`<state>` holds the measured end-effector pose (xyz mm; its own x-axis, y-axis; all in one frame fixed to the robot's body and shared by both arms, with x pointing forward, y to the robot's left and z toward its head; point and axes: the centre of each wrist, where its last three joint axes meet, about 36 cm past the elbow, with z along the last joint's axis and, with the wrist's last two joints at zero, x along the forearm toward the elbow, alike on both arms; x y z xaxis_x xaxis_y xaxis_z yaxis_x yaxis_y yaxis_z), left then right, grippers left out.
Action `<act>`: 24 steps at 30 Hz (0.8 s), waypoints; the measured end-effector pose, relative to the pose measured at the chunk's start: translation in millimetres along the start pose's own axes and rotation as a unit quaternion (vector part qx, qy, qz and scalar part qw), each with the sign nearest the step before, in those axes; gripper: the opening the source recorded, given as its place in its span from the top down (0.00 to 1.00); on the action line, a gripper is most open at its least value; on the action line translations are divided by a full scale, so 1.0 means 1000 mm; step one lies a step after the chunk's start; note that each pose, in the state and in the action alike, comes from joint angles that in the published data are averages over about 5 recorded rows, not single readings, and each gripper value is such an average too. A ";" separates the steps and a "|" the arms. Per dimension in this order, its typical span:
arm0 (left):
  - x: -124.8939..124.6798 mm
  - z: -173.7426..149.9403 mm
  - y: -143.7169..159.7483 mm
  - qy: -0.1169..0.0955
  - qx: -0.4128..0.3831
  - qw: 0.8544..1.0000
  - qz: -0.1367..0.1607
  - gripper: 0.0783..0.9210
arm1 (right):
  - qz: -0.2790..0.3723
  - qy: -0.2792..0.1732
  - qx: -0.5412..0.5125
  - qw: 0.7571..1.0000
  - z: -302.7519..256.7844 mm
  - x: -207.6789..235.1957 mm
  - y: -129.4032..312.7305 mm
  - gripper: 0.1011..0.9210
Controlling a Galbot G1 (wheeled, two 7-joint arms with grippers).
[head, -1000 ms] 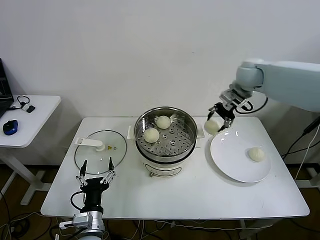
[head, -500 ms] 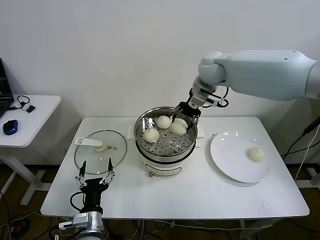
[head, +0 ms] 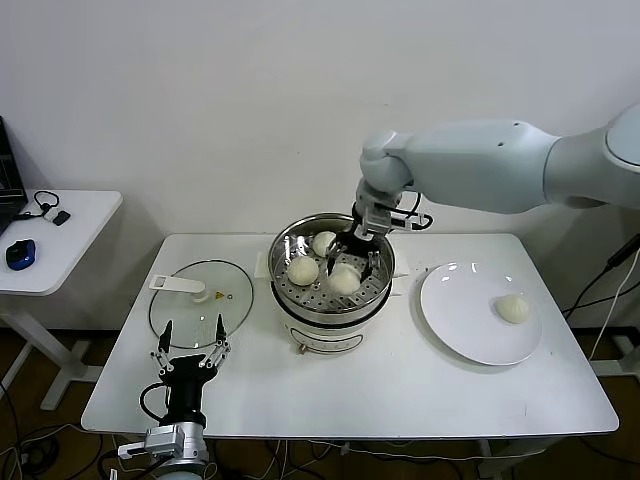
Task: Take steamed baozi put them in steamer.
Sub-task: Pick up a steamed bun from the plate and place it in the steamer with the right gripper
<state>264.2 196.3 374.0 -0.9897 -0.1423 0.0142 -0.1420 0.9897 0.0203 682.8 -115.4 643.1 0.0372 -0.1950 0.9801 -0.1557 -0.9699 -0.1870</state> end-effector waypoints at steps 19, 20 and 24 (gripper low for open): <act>-0.003 0.001 0.002 -0.001 0.003 1.000 -0.003 0.12 | -0.023 -0.015 0.030 0.999 0.004 -0.037 -0.026 0.17; -0.003 0.001 0.002 -0.001 0.003 1.000 -0.004 0.12 | -0.023 -0.015 0.031 0.999 0.005 -0.037 -0.026 0.15; -0.003 0.000 0.002 -0.001 0.003 1.000 -0.003 0.12 | -0.024 -0.015 0.029 0.999 0.006 -0.033 -0.026 0.12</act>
<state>267.2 198.6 373.5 -0.9887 -0.1492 0.0122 -0.1491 0.9887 0.0140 691.2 -84.5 615.5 0.0737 -0.1518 0.9857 -0.0952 -0.9849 -0.1446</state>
